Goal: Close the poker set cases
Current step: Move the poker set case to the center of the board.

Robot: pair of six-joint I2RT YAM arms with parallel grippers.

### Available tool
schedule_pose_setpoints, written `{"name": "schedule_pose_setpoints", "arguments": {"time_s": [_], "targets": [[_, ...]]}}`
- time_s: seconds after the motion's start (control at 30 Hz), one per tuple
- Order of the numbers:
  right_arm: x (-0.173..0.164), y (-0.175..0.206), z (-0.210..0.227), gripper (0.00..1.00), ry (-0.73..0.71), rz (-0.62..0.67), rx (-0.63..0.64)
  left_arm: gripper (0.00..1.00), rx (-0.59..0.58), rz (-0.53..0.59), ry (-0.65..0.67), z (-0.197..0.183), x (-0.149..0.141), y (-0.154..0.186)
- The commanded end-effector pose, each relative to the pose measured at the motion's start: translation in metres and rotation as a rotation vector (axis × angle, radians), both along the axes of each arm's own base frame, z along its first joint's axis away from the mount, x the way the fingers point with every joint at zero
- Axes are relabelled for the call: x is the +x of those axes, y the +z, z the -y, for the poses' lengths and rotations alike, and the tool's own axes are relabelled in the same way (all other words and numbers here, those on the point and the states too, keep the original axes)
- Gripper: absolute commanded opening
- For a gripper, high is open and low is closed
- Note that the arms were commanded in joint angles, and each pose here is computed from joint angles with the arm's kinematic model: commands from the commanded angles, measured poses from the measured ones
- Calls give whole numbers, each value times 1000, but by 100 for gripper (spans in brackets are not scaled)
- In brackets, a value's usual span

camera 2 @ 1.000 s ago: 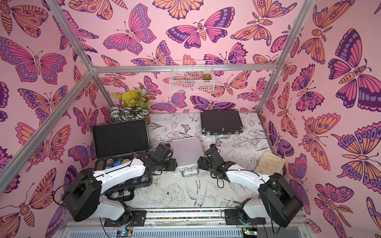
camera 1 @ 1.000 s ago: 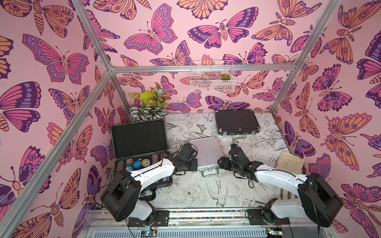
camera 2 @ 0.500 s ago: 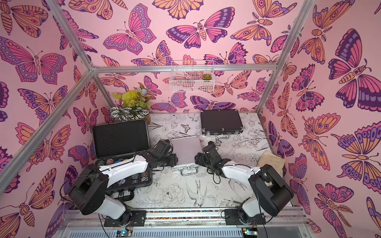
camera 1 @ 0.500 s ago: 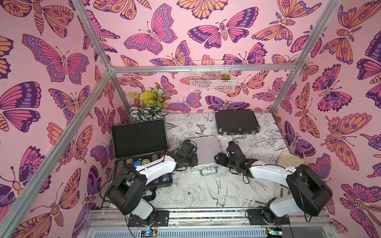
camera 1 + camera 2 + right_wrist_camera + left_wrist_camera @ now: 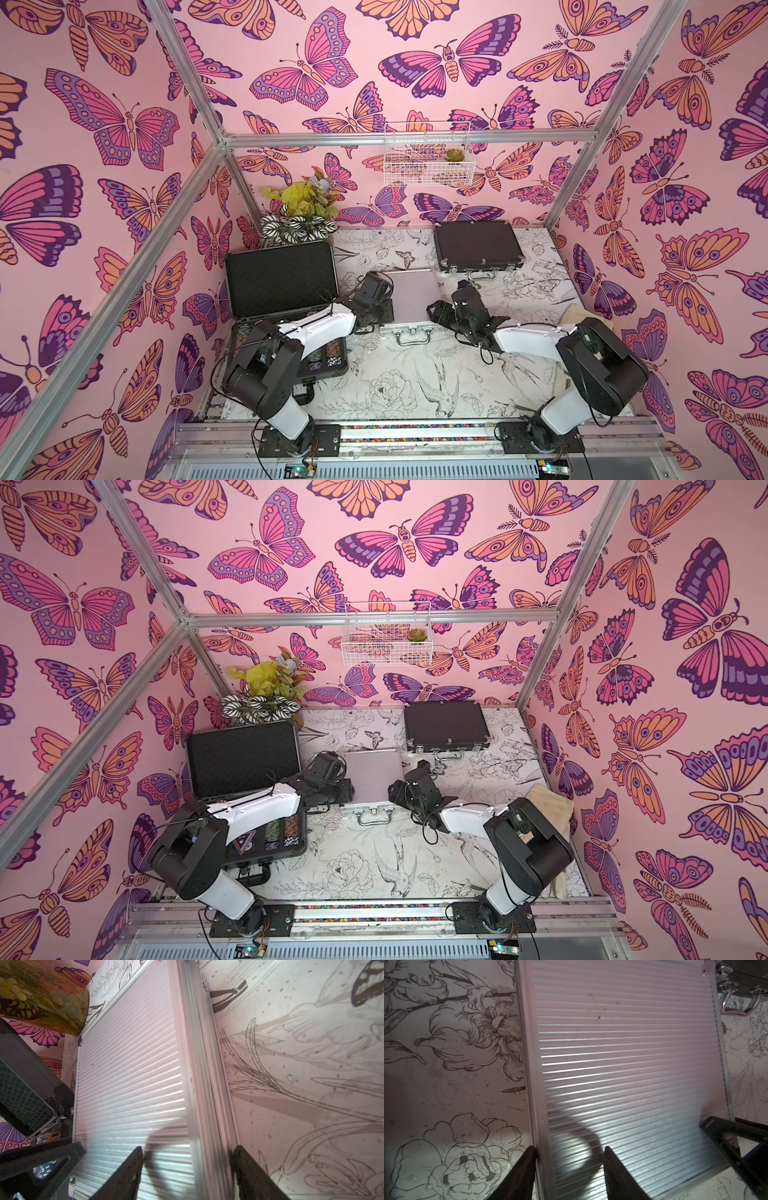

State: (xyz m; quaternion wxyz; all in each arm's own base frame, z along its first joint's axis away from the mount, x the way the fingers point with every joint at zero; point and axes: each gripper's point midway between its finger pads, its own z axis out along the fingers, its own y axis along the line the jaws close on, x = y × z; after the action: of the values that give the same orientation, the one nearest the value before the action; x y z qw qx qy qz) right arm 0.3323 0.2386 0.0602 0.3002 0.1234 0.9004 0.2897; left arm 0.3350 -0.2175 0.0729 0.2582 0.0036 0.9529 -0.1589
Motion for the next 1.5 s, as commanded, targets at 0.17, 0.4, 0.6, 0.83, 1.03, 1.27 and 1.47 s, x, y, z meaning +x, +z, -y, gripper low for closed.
{"name": "schedule_pose_setpoints", "arguments": {"time_s": [0.17, 0.4, 0.6, 0.83, 1.03, 1.27, 1.47], "targets": [[-21, 12, 17, 71, 62, -51, -65, 60, 342, 108, -396, -3, -41, 30], [-25, 22, 40, 72, 35, -39, -85, 65, 681, 156, -766, 26, -59, 28], [-28, 25, 51, 72, 16, -32, -81, 65, 825, 106, -879, 19, -58, 18], [-29, 24, 57, 72, 5, -35, -75, 64, 905, 109, -960, 26, -54, 8], [-29, 28, 61, 72, -4, -29, -65, 62, 1008, 97, -952, 27, -37, -5], [-32, 35, 70, 72, -21, -16, -62, 60, 1064, 146, -844, 25, -5, -9], [-32, 38, 75, 72, -40, 1, -68, 59, 995, 142, -766, 28, 11, -14]]}}
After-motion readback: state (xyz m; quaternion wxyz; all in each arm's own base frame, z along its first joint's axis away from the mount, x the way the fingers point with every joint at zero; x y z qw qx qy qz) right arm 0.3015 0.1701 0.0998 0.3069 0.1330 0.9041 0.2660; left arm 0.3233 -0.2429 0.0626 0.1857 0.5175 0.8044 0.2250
